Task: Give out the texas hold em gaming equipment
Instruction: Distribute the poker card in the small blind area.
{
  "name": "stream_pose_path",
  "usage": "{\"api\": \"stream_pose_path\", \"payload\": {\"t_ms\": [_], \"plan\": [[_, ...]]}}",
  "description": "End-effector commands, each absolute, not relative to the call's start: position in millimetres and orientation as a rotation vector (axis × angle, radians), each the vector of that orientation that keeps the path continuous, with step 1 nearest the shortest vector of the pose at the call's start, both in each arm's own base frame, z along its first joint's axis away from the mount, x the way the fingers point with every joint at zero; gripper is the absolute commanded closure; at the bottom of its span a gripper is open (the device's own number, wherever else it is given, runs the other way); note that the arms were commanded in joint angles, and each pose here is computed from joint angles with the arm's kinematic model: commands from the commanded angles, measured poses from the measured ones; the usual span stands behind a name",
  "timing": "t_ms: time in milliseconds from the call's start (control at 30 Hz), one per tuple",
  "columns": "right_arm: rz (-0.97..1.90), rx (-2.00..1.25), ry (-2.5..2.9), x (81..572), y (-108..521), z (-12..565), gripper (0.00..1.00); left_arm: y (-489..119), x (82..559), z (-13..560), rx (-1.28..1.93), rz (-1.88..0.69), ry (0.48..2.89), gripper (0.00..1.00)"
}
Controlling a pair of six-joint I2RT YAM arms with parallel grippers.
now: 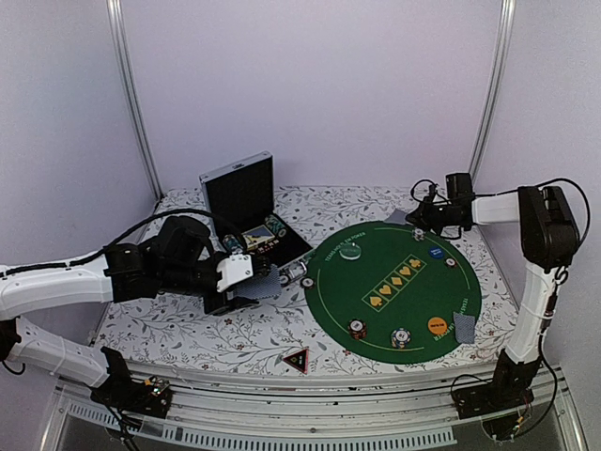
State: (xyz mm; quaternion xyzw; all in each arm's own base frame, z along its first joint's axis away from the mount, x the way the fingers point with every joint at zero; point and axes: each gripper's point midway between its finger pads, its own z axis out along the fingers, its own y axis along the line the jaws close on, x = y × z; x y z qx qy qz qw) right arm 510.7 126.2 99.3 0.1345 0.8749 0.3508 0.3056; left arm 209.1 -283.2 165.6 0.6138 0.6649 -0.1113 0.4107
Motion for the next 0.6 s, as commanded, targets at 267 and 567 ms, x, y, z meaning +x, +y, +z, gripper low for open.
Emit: {"api": "stream_pose_path", "payload": {"t_ms": [267,567], "plan": [[0.901,0.451,2.341,528.4,127.2,71.4,0.83,-283.3,213.5,166.2,1.533,-0.275,1.674,0.40],[0.690,0.366,2.332,509.0,117.5,112.2,0.64,-283.1,213.7,167.3,1.530,-0.275,1.673,0.40]]}}
